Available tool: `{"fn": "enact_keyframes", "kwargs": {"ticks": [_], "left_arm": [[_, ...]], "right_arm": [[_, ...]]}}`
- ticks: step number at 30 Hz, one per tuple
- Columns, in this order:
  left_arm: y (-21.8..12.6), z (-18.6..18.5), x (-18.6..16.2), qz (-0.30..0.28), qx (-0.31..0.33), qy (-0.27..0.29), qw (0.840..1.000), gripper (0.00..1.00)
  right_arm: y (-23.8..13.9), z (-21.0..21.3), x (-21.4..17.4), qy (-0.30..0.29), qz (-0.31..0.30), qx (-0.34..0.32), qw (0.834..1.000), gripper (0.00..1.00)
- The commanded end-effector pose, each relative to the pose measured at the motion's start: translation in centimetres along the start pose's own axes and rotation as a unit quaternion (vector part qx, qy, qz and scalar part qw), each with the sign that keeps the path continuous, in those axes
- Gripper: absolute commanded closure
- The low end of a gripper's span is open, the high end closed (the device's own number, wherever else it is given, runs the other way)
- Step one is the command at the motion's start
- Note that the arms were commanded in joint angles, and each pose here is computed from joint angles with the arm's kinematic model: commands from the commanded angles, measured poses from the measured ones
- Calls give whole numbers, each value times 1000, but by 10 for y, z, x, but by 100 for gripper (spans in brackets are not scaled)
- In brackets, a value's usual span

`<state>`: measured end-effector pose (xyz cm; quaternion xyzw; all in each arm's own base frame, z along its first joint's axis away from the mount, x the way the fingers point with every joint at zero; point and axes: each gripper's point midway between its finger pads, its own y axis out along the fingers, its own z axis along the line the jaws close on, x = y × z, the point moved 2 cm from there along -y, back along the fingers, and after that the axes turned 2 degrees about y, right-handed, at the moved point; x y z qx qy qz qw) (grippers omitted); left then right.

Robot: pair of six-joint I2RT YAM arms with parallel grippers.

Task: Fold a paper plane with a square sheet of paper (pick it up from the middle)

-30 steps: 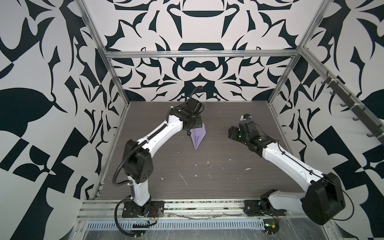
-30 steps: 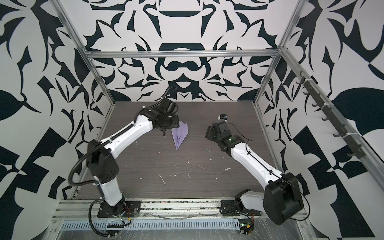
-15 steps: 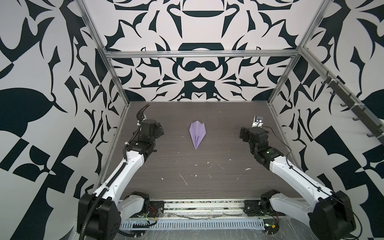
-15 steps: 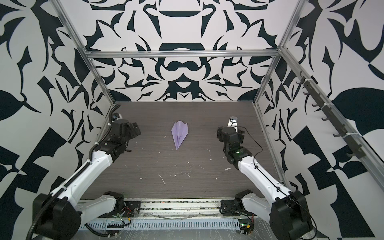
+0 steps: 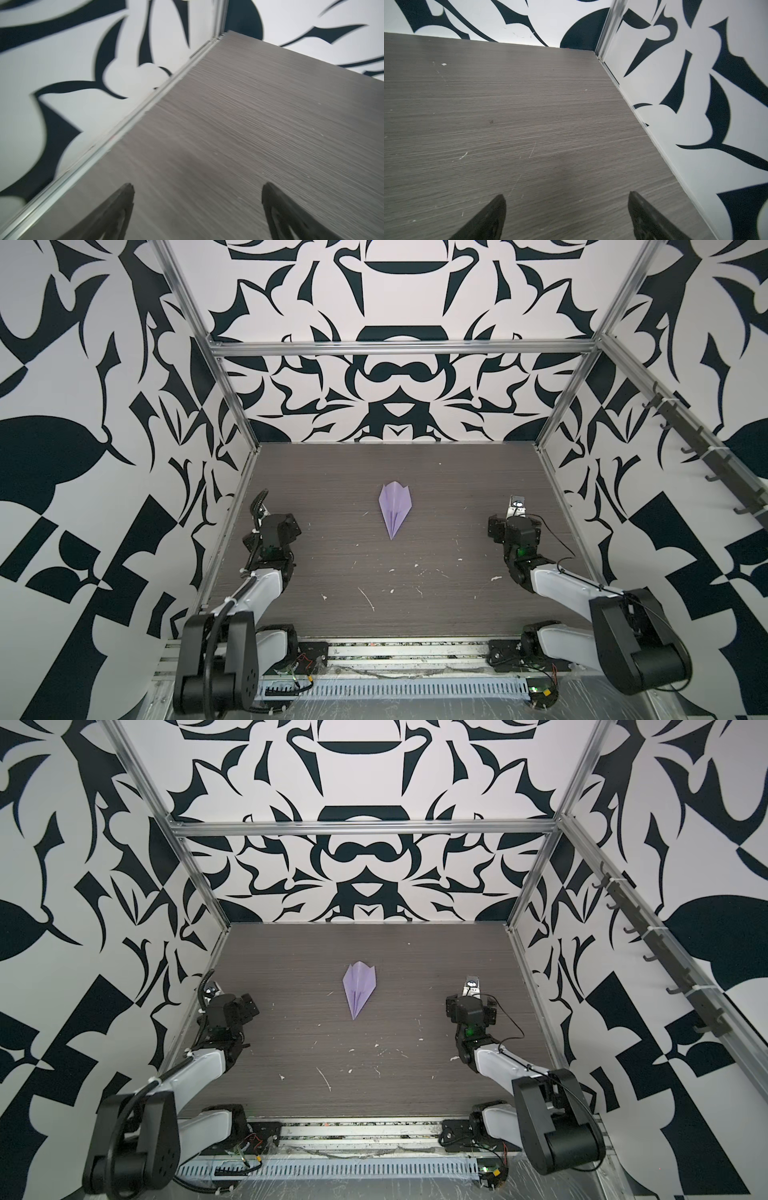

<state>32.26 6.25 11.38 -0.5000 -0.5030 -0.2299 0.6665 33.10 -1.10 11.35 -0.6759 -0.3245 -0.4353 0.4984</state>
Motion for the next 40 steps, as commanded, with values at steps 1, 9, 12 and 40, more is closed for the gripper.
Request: {"fn": "enact_keyframes", "kwargs": {"ticks": [1,9,12,40], "left_arm": [[7,-27,16,-62,-81,29,994,1],[21,-41,5,-86,-157,27,983,0],[26,-41,-1,-83,-164,25,983,1],[41,-40,-1,-39,-142,20,989,0]], "right_arm": [[3,11,23,15,-65,43,997,5],[21,21,3,15,-53,80,995,6],[25,26,-1,10,-50,92,994,6],[38,30,-9,5,-22,93,995,0]]}}
